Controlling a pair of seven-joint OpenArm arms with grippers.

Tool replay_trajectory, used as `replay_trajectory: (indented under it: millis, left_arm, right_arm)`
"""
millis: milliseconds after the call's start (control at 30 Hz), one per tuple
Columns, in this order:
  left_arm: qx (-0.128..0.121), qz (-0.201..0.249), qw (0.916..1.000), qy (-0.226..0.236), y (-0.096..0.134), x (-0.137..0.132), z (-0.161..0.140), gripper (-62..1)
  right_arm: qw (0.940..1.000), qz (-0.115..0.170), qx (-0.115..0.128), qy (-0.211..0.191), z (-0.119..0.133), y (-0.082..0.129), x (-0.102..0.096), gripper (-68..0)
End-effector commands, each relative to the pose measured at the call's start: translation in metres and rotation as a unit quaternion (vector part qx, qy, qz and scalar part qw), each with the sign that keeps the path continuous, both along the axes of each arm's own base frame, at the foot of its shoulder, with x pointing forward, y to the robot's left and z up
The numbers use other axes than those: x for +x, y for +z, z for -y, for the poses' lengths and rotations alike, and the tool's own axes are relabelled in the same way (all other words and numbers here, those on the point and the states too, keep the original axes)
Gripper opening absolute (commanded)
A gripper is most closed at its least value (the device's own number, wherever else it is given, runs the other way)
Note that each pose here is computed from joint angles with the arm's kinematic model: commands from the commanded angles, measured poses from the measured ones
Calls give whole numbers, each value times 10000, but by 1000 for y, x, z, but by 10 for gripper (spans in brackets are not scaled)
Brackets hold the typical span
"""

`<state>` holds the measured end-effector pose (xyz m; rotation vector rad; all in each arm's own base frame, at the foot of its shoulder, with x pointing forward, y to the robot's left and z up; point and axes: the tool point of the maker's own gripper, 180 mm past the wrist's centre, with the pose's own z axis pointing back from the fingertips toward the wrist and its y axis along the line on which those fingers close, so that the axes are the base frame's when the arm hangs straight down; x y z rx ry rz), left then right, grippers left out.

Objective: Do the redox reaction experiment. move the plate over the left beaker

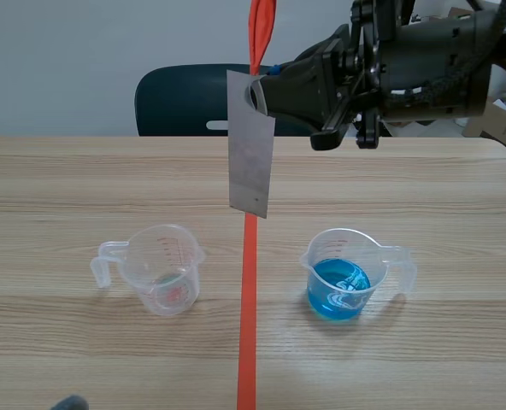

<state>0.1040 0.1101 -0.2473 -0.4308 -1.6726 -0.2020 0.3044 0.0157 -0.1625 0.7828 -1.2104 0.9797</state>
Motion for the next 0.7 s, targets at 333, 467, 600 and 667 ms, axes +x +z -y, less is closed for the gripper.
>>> replay_trajectory:
  millis: [333,467,600,667]
  left_arm:
    - [-169,477,9973,524,-9,-39,-14,14]
    - [-203,300,9980,519,-19,-44,-14,14]
    - [-192,276,9981,521,-22,-43,-14,14]
    - [-141,143,9985,504,-27,-42,-13,14]
  right_arm:
    - [9972,295,88,676,-57,12,-19,-669]
    - [9958,295,134,855,-76,14,-28,-669]
    - [9947,332,197,956,-89,18,-33,-669]
    - [9940,364,182,1014,-96,17,-36,-669]
